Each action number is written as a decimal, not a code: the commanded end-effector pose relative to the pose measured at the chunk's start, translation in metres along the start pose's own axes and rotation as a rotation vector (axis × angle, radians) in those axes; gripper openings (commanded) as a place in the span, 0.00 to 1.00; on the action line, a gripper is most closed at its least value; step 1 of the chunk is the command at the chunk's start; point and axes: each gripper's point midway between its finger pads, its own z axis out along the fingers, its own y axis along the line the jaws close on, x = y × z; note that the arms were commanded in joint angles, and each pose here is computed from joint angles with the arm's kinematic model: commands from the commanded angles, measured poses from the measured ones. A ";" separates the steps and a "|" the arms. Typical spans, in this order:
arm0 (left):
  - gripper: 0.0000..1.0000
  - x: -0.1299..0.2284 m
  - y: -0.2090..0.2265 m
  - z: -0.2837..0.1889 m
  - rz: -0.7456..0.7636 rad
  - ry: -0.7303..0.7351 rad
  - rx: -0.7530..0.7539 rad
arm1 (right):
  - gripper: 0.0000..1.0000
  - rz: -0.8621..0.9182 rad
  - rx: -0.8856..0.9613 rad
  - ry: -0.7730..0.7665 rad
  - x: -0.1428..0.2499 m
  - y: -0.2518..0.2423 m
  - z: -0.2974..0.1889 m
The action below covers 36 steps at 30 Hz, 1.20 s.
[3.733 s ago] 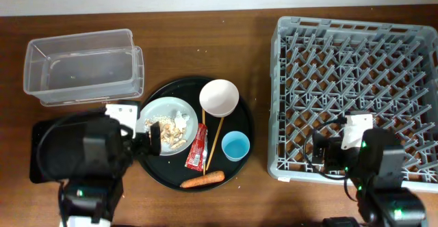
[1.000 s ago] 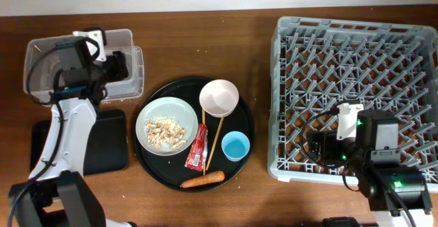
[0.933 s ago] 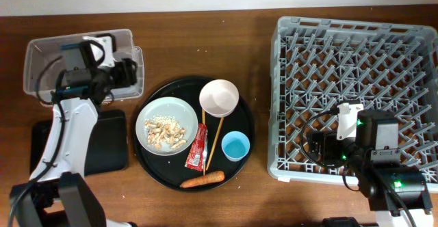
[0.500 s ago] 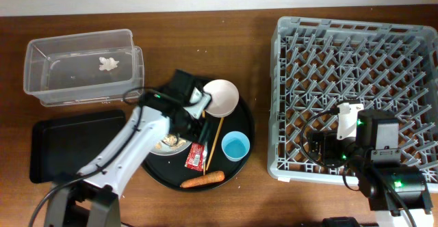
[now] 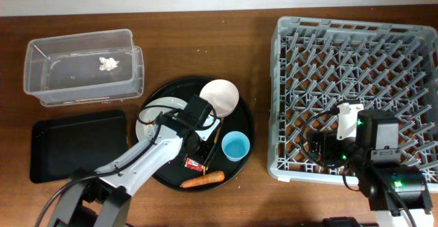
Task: Sort waste into correct bins and load items into the dishwasher rack
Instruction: 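Grasp the red snack wrapper with the left gripper and drop it in the bin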
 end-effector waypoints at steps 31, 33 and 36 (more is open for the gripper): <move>0.00 -0.009 0.004 0.005 -0.014 0.044 -0.031 | 0.98 0.011 -0.009 -0.019 -0.005 0.002 -0.005; 0.00 -0.022 0.006 -0.019 -0.008 0.000 -0.061 | 0.98 0.011 -0.009 -0.019 -0.005 0.002 -0.005; 0.00 -0.053 0.037 -0.072 -0.056 -0.145 -0.181 | 0.98 0.011 -0.009 -0.019 -0.005 0.002 -0.005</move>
